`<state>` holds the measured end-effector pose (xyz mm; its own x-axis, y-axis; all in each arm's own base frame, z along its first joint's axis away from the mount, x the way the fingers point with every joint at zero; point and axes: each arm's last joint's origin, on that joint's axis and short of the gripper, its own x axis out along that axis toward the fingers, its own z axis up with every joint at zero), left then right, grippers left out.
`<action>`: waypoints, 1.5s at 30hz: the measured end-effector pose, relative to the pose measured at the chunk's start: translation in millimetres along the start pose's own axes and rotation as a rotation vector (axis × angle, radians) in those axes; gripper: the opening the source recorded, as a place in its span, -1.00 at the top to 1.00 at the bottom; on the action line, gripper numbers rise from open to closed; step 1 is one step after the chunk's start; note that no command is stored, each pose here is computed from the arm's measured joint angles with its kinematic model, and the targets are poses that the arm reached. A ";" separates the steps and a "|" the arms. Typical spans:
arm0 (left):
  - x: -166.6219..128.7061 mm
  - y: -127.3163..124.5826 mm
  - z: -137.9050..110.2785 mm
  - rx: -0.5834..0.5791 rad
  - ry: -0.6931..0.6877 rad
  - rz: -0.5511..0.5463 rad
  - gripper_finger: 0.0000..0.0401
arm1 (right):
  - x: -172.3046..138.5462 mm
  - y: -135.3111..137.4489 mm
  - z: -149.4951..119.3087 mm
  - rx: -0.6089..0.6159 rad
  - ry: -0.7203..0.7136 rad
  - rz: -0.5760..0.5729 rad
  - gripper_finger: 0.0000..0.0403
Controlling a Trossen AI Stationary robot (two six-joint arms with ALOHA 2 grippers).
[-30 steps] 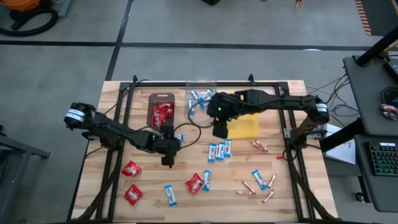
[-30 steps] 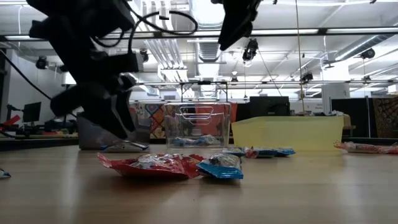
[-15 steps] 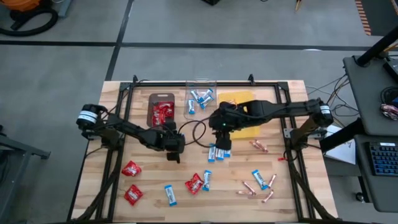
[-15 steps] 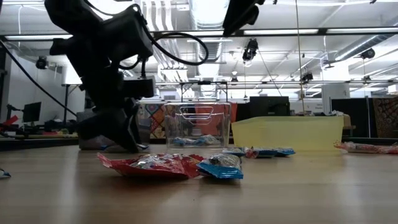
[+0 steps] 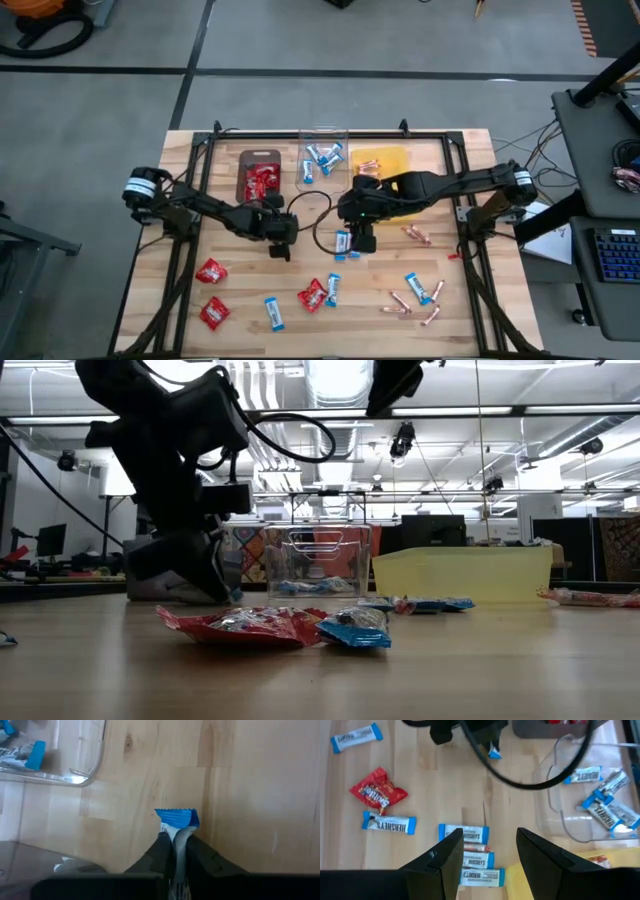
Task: Sort candy
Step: Put the white chocolate into the transparent bin
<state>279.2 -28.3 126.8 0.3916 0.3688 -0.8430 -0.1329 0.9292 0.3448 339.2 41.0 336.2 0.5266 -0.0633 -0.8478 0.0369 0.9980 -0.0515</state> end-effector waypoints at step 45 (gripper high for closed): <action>-88.3 -6.4 55.4 -0.054 -0.784 -0.369 0.86 | 84.7 34.9 -27.9 -0.211 -0.416 0.080 0.52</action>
<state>295.9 -68.0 221.9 0.9300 -0.0601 -0.3625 0.0908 0.9935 0.0683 361.4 70.6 247.8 0.8177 0.0606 -0.5725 -0.1685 0.9761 -0.1373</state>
